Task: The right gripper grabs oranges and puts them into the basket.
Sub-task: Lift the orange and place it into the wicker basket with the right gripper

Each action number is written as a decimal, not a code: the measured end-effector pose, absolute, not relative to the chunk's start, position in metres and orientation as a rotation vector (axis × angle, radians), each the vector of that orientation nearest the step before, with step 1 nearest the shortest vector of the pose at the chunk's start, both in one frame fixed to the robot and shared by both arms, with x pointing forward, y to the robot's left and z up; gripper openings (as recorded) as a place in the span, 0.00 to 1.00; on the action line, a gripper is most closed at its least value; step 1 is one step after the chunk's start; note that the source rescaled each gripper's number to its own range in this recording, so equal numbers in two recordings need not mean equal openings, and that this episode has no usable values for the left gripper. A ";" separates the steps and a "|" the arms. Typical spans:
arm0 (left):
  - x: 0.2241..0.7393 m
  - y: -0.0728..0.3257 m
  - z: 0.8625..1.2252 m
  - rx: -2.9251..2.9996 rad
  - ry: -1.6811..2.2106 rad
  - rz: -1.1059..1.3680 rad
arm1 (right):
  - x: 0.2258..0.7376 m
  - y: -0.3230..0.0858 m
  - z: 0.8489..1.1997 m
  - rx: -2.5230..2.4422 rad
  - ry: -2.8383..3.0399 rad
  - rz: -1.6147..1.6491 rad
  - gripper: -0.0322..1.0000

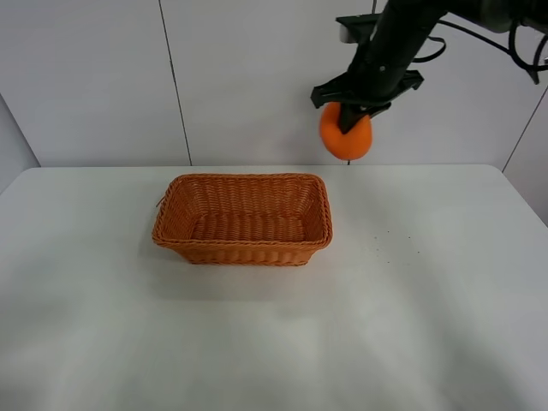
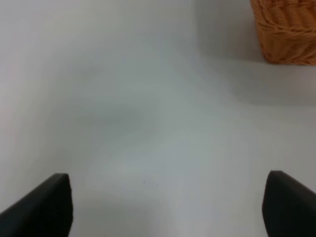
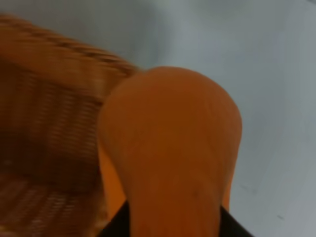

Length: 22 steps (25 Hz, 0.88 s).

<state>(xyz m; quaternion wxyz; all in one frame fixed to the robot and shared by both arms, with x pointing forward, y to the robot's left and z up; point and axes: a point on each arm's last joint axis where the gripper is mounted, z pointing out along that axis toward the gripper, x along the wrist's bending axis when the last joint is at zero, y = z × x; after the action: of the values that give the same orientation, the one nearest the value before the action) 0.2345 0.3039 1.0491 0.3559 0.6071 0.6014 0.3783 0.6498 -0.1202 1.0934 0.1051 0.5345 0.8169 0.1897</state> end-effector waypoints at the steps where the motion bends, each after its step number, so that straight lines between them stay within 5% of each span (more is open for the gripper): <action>1: 0.234 0.304 1.049 1.568 1.553 0.977 | 0.646 -0.110 1.092 1.550 2.433 0.559 0.03; 12: 0.234 0.304 1.049 1.568 1.553 0.977 | 0.633 -0.010 1.008 1.347 2.628 0.536 0.03; 17: 0.234 0.304 1.049 1.568 1.553 0.977 | 0.645 0.003 0.952 1.355 2.653 0.492 0.03; 22: 0.234 0.304 1.049 1.568 1.553 0.977 | 0.647 0.004 0.934 1.362 2.664 0.462 0.03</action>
<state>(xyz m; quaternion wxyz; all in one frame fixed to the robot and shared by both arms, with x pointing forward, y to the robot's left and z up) 0.2345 0.3039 1.0491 0.3559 0.6071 0.6014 0.3783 0.6470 0.0042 0.9344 0.0572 0.4491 0.8785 0.1525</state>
